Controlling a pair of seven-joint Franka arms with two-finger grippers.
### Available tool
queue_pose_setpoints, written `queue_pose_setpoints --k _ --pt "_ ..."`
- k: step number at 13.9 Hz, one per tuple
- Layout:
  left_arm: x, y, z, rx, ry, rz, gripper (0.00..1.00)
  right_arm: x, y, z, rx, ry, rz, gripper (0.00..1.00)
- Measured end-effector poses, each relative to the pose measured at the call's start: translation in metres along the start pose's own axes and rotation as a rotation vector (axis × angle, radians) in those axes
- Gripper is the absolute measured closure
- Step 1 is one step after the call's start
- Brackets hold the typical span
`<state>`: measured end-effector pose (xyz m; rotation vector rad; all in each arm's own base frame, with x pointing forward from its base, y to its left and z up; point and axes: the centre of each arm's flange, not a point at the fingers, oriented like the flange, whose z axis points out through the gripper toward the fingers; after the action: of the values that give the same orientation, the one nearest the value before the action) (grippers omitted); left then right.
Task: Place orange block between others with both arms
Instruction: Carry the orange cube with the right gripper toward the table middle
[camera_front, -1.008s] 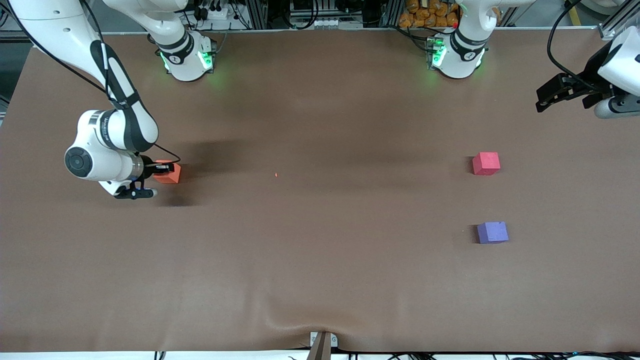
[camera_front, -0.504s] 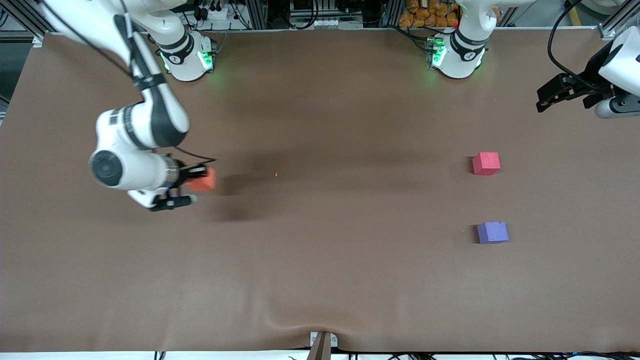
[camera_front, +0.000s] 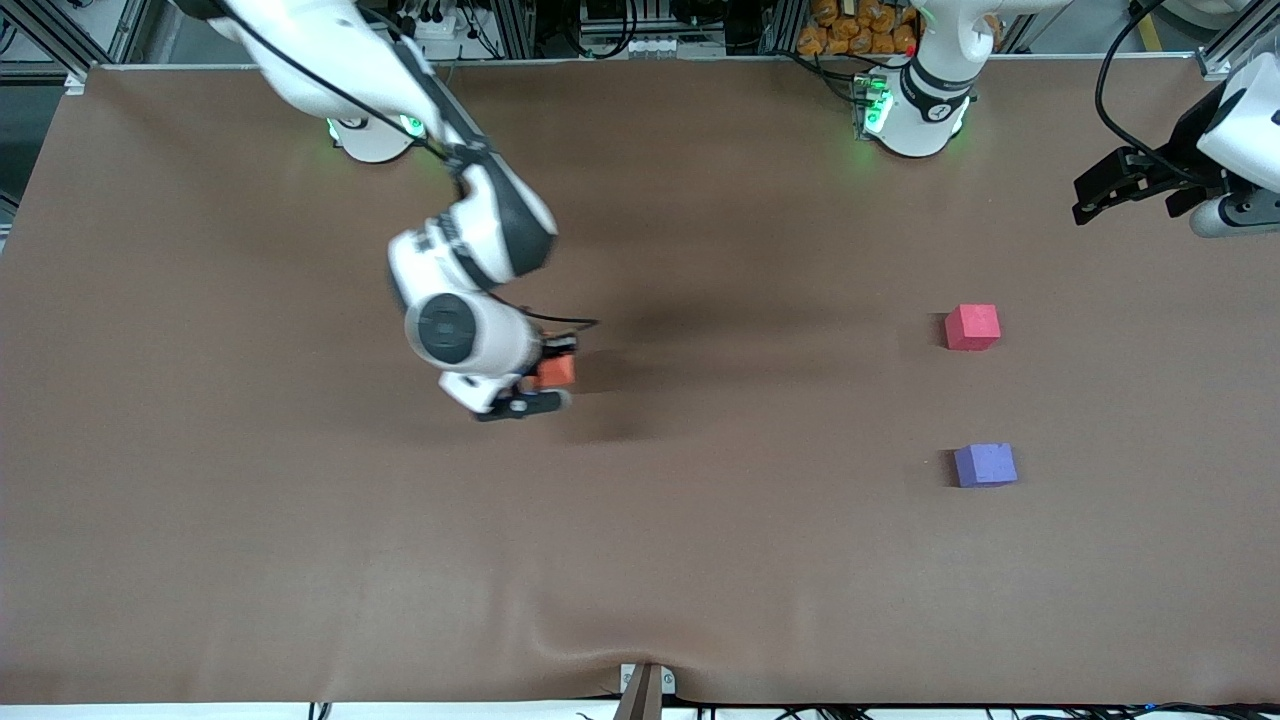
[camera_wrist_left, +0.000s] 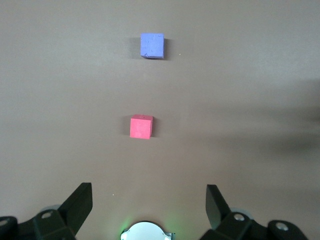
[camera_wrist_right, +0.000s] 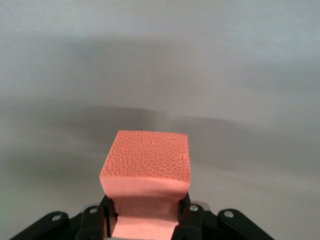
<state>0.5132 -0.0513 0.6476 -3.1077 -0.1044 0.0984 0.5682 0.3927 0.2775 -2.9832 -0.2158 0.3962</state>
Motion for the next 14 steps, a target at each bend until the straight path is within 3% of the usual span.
queue_pose_setpoints --k 5,8,14 --pt "0.001 -0.003 0.004 0.001 -0.009 -0.006 0.00 0.024 -0.064 0.045 0.001 0.034 0.050 0.51" --pt "0.001 -0.003 0.006 0.002 -0.013 -0.006 0.00 0.017 -0.090 0.056 -0.007 0.033 0.070 0.51" --pt "0.003 -0.003 0.012 0.003 -0.026 -0.005 0.00 0.012 -0.098 0.069 -0.031 0.026 0.086 0.51"
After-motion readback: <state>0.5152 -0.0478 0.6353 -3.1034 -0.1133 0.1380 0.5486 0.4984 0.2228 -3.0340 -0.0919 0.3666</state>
